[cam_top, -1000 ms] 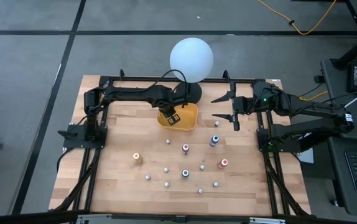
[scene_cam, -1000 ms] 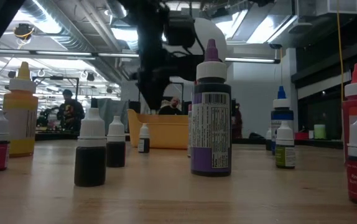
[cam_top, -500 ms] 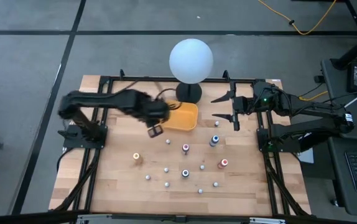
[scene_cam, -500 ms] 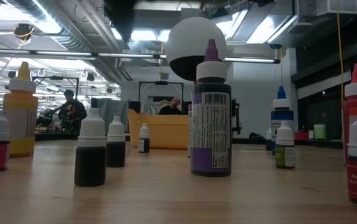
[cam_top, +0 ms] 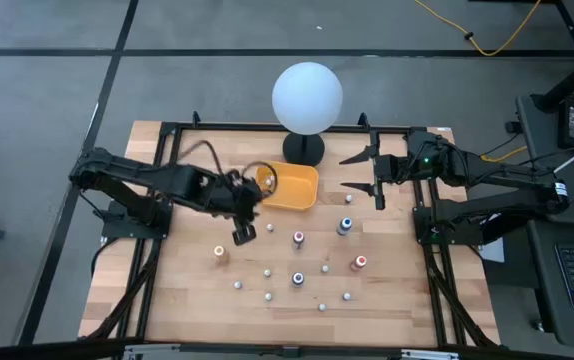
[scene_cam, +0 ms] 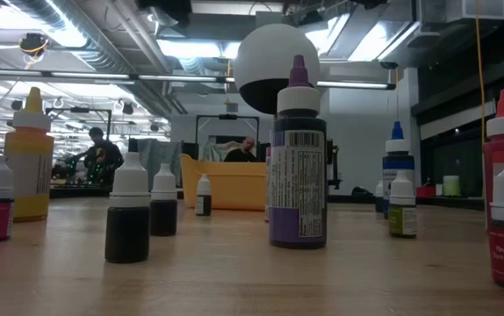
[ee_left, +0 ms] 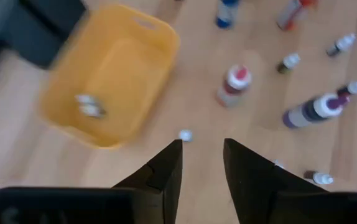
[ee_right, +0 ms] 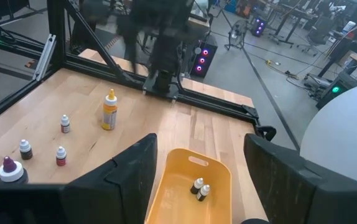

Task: Pick & Place food coloring
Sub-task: Put the small purple food coloring bottle into the yellow bin

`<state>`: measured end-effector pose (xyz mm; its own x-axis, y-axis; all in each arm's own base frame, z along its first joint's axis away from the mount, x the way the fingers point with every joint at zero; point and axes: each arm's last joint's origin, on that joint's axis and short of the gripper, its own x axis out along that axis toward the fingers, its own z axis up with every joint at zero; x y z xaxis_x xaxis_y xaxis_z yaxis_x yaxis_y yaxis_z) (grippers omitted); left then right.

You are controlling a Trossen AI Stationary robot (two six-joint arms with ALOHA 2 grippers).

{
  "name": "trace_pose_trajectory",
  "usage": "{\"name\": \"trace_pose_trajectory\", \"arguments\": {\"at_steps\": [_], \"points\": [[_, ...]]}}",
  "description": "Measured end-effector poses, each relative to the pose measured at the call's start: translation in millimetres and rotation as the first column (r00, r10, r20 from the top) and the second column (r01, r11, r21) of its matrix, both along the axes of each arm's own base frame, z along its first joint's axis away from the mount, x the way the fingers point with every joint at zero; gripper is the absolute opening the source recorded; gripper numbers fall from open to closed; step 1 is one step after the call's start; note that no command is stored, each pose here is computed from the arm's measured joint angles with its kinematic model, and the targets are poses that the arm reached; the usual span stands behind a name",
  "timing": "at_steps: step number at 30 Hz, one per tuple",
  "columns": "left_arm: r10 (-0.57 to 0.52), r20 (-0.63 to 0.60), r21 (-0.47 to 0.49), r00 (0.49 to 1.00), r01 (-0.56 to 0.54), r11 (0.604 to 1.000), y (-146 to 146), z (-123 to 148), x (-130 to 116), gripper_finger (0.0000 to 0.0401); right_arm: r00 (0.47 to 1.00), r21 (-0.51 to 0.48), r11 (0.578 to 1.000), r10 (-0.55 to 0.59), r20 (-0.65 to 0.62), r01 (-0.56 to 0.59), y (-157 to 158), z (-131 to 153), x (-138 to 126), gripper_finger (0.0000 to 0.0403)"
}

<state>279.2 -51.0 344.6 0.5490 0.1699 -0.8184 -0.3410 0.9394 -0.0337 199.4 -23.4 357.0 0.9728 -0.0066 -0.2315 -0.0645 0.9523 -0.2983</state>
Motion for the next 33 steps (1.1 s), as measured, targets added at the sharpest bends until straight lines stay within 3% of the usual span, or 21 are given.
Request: {"name": "trace_pose_trajectory", "arguments": {"at_steps": [3, 8, 17, 24, 33], "points": [[-0.021, -0.005, -0.075, 1.000, 0.021, 0.997, -2.0, -30.1, 12.3, 0.0130, 1.000, 0.021, 1.000, -0.005, 0.000, 0.005, 0.0, 0.0, 0.0, 0.0241], [0.160, -0.020, -0.204, 0.987, -0.160, 0.966, 8.4, -65.9, 25.3, 0.0168, 1.000, 0.051, 0.999, -0.013, -0.007, 0.014, 0.0, -0.7, -0.1, 0.0241], [0.227, -0.193, -0.252, 0.955, -0.272, 0.929, 6.6, -115.5, 49.5, 0.0188, 1.000, 0.074, 0.997, -0.019, -0.022, 0.021, 0.0, -2.1, -0.5, 0.0241], [0.279, -0.266, -0.202, 0.923, -0.336, 0.920, 11.3, -145.8, 61.4, 0.0188, 0.999, 0.075, 0.997, -0.018, -0.028, 0.020, 0.1, -2.7, -0.6, 0.0241], [0.344, -0.255, -0.144, 0.904, -0.387, 0.911, 24.3, -154.3, 66.2, 0.0187, 0.999, 0.073, 0.997, -0.017, -0.029, 0.019, 0.1, -2.7, -0.7, 0.0241]]}}
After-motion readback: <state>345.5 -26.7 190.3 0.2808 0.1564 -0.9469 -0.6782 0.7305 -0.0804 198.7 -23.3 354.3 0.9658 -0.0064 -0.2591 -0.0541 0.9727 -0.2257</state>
